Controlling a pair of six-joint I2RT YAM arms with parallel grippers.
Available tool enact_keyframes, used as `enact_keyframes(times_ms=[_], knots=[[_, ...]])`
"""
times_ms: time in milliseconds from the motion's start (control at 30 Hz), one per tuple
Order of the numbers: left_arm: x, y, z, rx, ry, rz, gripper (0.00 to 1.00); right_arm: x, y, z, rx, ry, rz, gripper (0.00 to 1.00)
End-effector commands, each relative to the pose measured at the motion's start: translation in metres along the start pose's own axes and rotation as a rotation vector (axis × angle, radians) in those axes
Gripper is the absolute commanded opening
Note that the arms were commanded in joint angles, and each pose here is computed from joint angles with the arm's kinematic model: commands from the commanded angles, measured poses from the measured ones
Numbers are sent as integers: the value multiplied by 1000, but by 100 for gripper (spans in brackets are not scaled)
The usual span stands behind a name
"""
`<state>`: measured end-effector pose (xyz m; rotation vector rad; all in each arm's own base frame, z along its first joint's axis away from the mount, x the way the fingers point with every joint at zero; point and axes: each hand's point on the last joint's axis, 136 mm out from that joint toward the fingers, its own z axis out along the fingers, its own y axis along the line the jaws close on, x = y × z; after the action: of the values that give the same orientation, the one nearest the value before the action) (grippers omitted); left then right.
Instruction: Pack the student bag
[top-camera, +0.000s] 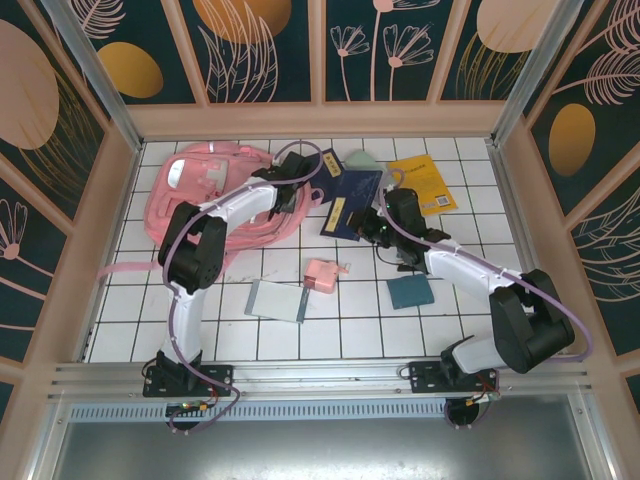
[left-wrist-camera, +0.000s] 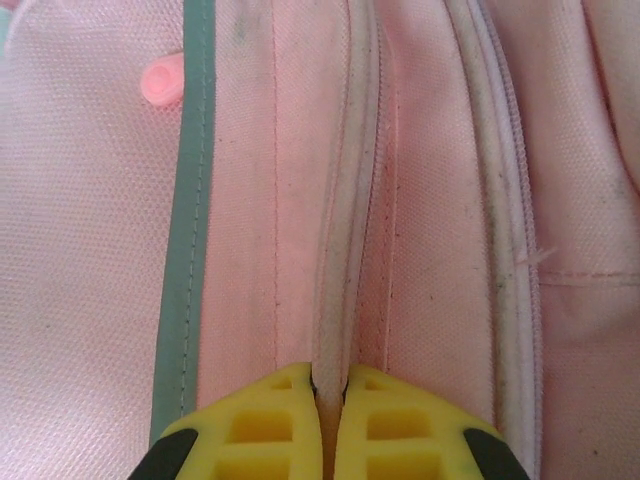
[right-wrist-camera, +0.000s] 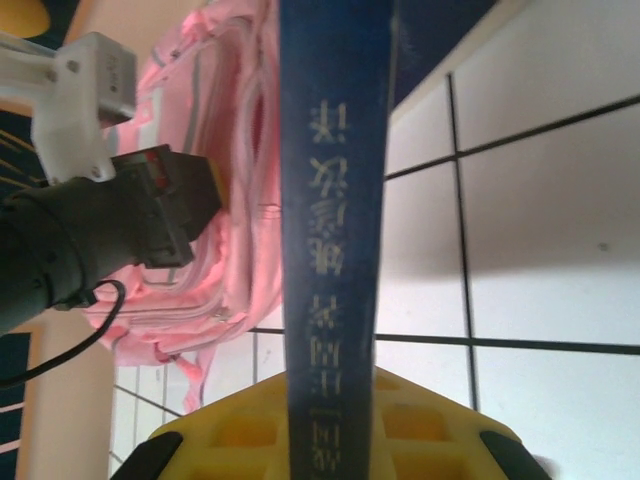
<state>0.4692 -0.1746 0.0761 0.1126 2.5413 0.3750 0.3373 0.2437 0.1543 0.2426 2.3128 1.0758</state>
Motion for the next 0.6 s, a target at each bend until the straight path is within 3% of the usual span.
enact_keyframes(times_ms=[0,300,567], knots=[[-27,27,-46,-1,-76,-67,0,-22,56,-2,-170,-43,-91,0],[-77,56,-123,155,-237,-225,0,-31,95,31,-267,-6,-97,0],[-110,87,-157,272,-316,-332,0,-25,118,80,-353,58,-66,0]])
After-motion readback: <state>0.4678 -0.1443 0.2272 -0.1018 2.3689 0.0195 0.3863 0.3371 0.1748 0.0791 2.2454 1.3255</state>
